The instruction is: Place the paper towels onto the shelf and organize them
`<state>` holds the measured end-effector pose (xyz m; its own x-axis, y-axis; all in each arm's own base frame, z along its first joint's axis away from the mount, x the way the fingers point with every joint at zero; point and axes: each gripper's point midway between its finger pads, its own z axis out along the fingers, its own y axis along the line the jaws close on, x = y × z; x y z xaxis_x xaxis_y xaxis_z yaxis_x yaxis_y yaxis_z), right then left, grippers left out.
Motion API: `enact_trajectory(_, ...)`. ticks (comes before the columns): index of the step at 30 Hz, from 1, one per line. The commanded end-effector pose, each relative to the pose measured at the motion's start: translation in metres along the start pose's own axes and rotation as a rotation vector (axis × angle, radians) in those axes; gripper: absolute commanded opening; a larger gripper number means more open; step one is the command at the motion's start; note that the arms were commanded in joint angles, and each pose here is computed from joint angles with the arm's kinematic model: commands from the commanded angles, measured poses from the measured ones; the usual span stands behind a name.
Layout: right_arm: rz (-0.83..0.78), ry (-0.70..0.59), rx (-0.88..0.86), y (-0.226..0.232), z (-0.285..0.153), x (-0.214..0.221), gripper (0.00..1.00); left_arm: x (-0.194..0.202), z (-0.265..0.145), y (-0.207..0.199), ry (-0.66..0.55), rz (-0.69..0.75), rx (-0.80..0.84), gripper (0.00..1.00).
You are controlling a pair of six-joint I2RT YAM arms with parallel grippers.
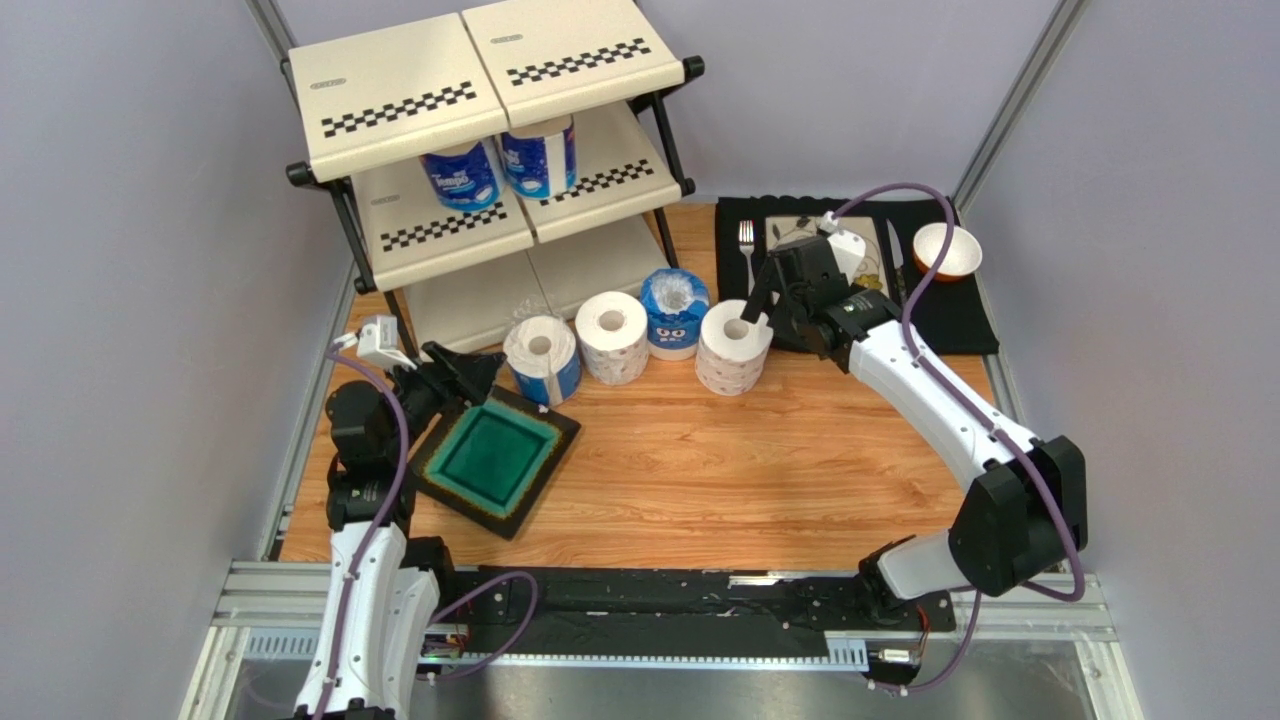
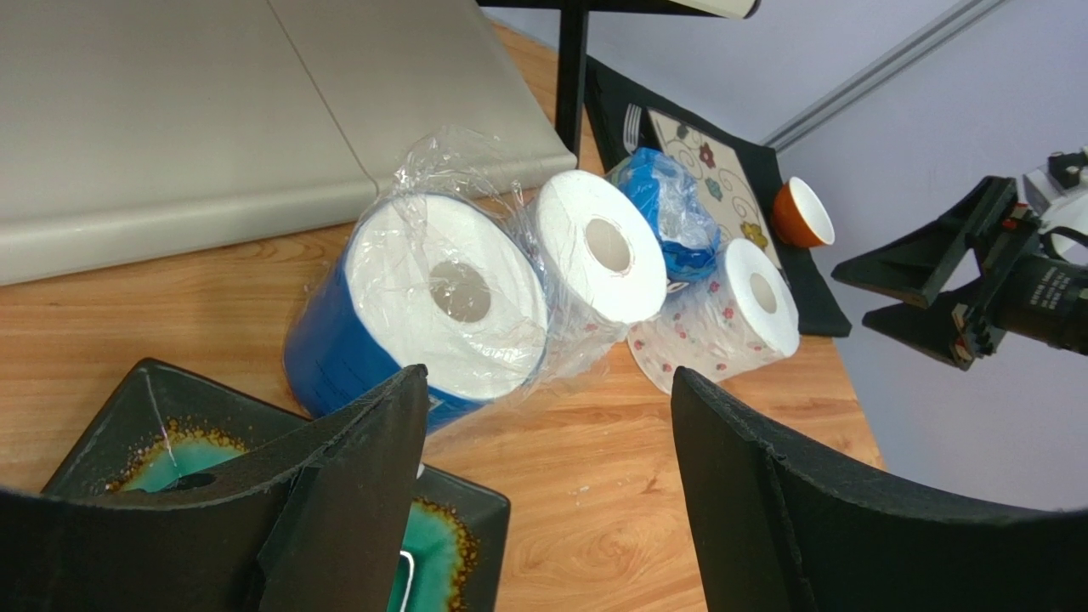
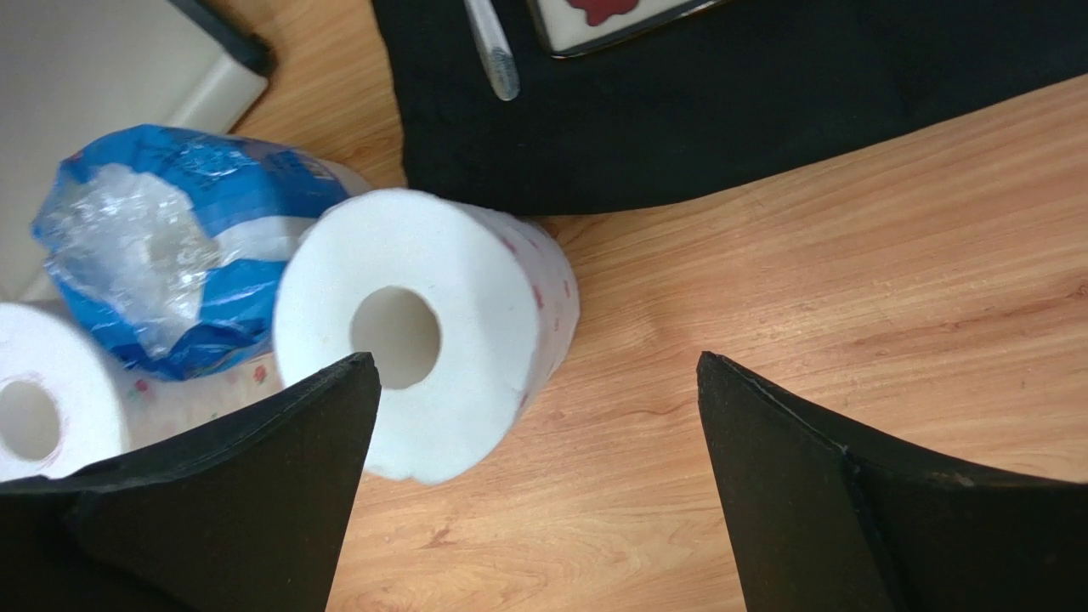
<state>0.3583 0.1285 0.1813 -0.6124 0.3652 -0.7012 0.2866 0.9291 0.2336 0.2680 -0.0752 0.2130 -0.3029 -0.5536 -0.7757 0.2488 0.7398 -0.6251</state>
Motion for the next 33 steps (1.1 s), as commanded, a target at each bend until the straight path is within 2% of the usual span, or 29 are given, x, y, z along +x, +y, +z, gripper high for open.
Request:
enact_trajectory(1,0.008,0.045,0.011,-0.001,0.017,0.012,0.99,0.001,-0.002,-0.004,0.006,0.027,0.019,0.78)
enact_trajectory(27,-0.017,0.131,0.041,-0.003,0.062,0.039,0.97,0.014,-0.001,0.005,0.02,-0.001,0.017,0.77)
enact_trajectory(29,-0.013,0.139,0.04,-0.004,0.065,0.041,0.93,0.015,0.0,0.005,0.023,-0.004,0.017,0.77)
enact_trajectory(32,-0.004,0.158,0.039,-0.005,0.069,0.044,0.74,0.014,-0.001,0.003,0.021,-0.001,0.022,0.77)
enact_trajectory(33,-0.004,0.161,0.039,-0.005,0.069,0.045,0.64,0.015,-0.001,0.004,0.022,-0.003,0.021,0.77)
